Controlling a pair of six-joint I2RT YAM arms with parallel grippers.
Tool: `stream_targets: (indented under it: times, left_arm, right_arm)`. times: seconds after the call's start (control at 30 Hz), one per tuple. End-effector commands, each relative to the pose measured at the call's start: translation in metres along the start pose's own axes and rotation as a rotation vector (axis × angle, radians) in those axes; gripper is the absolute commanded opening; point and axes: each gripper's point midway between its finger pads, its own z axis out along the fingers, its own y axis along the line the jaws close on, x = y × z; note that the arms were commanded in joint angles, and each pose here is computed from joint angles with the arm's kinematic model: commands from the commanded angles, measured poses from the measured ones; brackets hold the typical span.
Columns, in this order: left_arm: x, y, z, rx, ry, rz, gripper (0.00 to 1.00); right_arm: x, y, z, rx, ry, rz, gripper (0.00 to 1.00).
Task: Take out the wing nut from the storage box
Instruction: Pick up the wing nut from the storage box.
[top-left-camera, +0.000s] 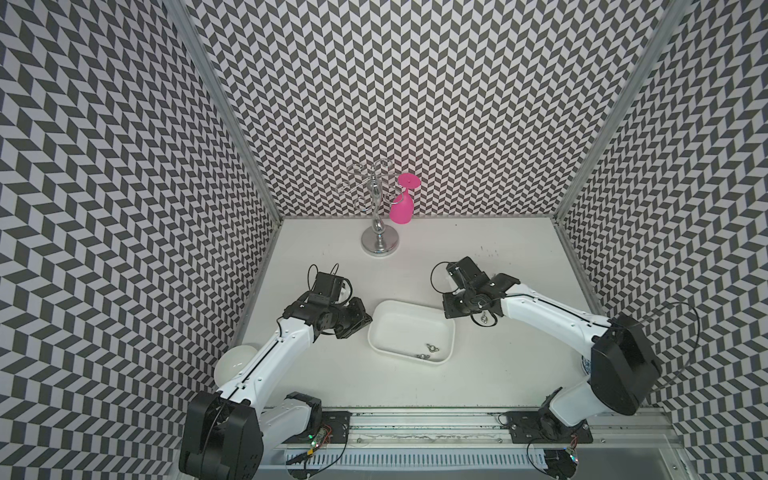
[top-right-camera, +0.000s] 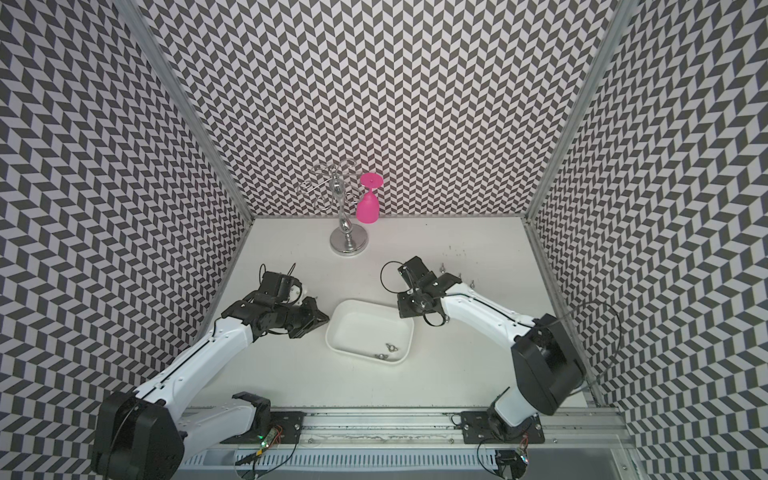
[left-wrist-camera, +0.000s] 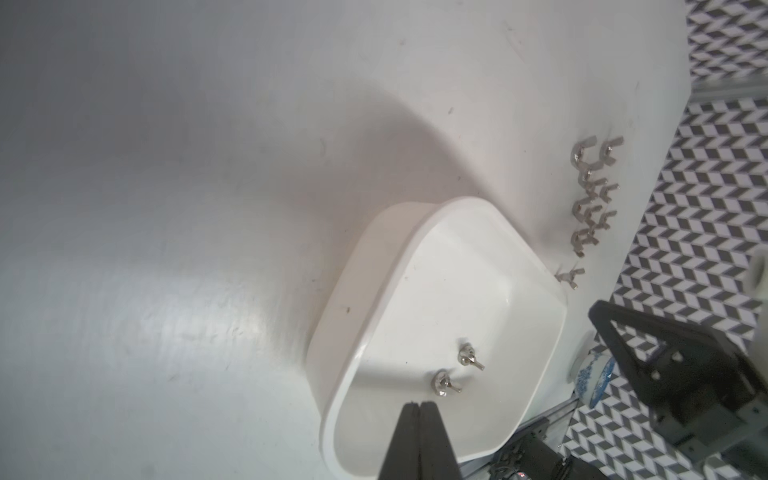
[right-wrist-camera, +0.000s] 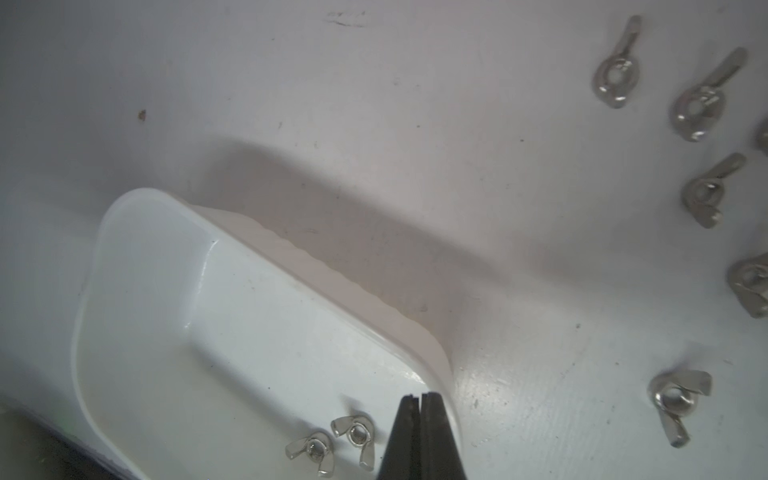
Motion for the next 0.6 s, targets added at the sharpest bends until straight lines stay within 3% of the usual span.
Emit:
stream_targets:
  times: [0.0, 0.07, 0.17, 0.27, 0.33, 0.4, 0.57]
  left_arm:
    - [-0.002, 0.015, -0.006, -0.104, 0.009, -0.011, 0.00]
    - [0.000, 0.023, 0.000, -0.122, 0.026, -0.007, 0.00]
    - [0.000, 0.024, 0.005, -0.055, 0.050, -0.005, 0.03]
    - [-0.009, -0.008, 0.001, 0.101, 0.033, 0.064, 0.26]
    - [-0.014, -0.032, -0.004, 0.198, 0.020, 0.128, 0.42]
    - [-0.019, -0.056, -0.010, 0.296, 0.025, 0.179, 0.51]
    - [-0.025, -0.094, -0.024, 0.444, 0.031, 0.258, 0.55]
  right_arm:
    - [0.006, 0.029, 0.004, -0.027, 0.068, -0.103, 0.00]
    - [0.021, 0.033, 0.012, -0.010, 0.123, -0.120, 0.03]
    - [0.039, 0.046, 0.012, -0.040, 0.146, -0.175, 0.20]
    - [0.056, 0.049, 0.016, -0.048, 0.172, -0.207, 0.31]
    - [0.061, 0.048, 0.018, -0.042, 0.174, -0.226, 0.34]
    - [0.067, 0.051, 0.021, -0.071, 0.186, -0.242, 0.36]
    - [0.075, 0.050, 0.036, -0.048, 0.212, -0.292, 0.36]
